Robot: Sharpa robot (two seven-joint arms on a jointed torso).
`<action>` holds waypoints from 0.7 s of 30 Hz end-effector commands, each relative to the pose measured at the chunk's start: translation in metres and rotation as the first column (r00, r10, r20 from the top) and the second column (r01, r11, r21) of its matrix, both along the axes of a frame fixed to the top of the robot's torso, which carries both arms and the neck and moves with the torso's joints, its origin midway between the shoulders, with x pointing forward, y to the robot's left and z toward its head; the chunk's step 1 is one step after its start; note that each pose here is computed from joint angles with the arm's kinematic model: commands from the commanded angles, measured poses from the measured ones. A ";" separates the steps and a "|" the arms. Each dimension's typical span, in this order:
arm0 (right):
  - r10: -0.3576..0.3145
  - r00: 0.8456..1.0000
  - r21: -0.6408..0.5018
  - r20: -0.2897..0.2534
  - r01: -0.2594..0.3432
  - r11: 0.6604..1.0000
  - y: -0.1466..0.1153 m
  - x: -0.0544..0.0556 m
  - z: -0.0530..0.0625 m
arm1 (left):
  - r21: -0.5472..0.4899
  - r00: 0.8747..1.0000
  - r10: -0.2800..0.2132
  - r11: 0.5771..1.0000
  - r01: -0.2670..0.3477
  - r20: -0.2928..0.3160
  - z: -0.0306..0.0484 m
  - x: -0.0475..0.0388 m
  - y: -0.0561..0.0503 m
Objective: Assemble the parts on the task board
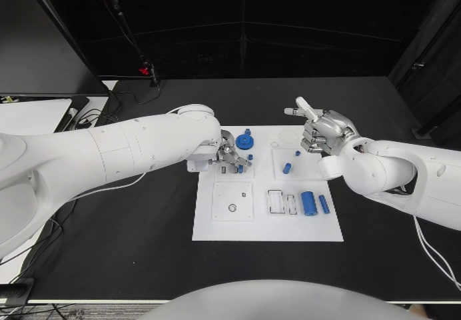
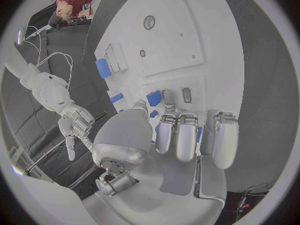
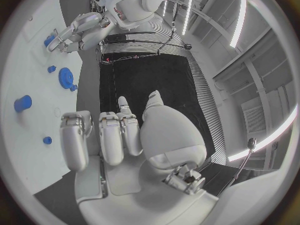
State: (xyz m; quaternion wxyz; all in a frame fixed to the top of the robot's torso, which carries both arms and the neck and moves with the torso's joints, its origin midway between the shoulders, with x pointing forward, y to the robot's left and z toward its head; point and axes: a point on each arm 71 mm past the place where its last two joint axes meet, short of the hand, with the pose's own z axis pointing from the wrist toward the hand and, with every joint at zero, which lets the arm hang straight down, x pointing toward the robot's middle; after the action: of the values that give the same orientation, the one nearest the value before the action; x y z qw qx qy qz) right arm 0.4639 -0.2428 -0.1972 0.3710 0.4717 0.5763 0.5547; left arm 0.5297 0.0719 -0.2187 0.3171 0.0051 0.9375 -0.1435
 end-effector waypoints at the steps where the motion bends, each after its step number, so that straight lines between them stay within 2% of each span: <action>1: -0.002 1.000 0.000 -0.002 0.002 1.000 0.000 0.000 0.000 | 0.009 1.000 0.004 1.000 -0.004 -0.008 0.0003 0.0003 0.000; 21: -0.011 1.000 -0.012 -0.018 0.011 1.000 0.000 0.001 -0.002 | 0.005 1.000 -0.002 1.000 0.002 -0.005 0.0007 0.0007 -0.004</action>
State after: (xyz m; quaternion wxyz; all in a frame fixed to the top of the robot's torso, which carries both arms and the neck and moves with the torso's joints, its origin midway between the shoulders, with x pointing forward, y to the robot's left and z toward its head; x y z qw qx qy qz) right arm 0.4651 -0.2436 -0.2000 0.3708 0.4768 0.5804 0.5462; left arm 0.5307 0.0688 -0.2185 0.3176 0.0050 0.9374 -0.1426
